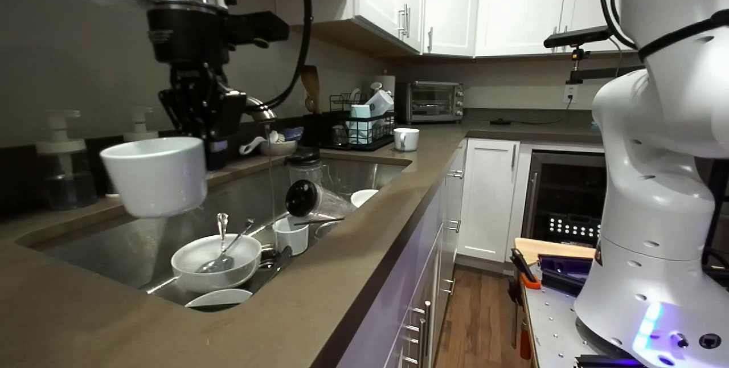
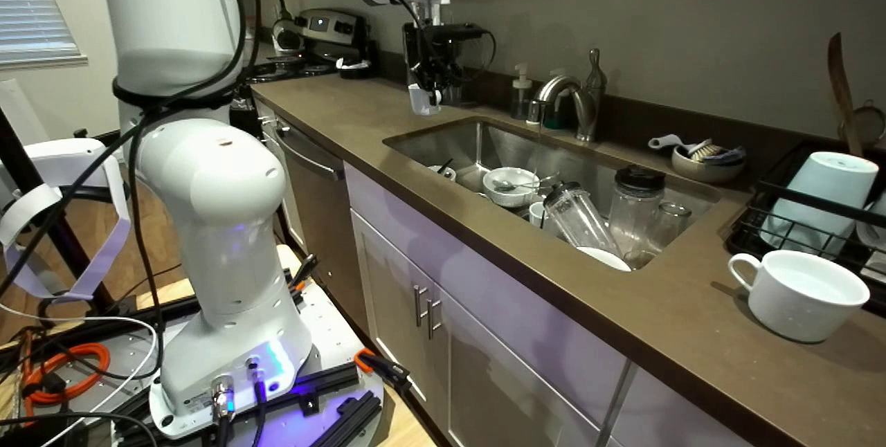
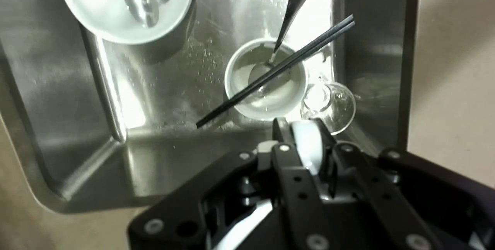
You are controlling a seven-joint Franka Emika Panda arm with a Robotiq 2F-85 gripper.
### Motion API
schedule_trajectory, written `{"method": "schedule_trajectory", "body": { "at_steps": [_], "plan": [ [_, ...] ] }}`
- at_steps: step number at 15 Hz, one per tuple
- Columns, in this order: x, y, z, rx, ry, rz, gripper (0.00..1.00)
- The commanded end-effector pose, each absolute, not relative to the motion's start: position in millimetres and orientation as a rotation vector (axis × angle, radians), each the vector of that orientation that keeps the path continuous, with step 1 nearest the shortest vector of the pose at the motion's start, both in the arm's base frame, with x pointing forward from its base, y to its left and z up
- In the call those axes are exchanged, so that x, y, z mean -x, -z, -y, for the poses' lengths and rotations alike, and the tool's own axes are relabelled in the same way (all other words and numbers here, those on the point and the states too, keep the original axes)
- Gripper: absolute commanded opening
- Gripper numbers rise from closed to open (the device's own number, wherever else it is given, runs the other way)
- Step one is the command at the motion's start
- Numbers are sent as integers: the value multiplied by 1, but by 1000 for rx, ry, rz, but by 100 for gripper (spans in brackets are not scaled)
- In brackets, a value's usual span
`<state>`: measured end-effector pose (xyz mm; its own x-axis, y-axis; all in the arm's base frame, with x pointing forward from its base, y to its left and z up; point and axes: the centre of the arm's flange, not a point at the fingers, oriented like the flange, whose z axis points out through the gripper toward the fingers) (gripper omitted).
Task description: Shift the cup on the left to the right.
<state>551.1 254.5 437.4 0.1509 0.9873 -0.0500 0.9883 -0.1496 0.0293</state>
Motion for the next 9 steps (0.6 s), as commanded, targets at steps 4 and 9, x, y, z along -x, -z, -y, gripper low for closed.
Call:
{"method": "schedule_trajectory", "body": {
  "at_steps": [4, 9],
  "plan": [
    [-495, -440, -153, -2702, -122, -1622, 5],
    [-471, -417, -132, -2832, -193, -1298, 5]
  ]
}}
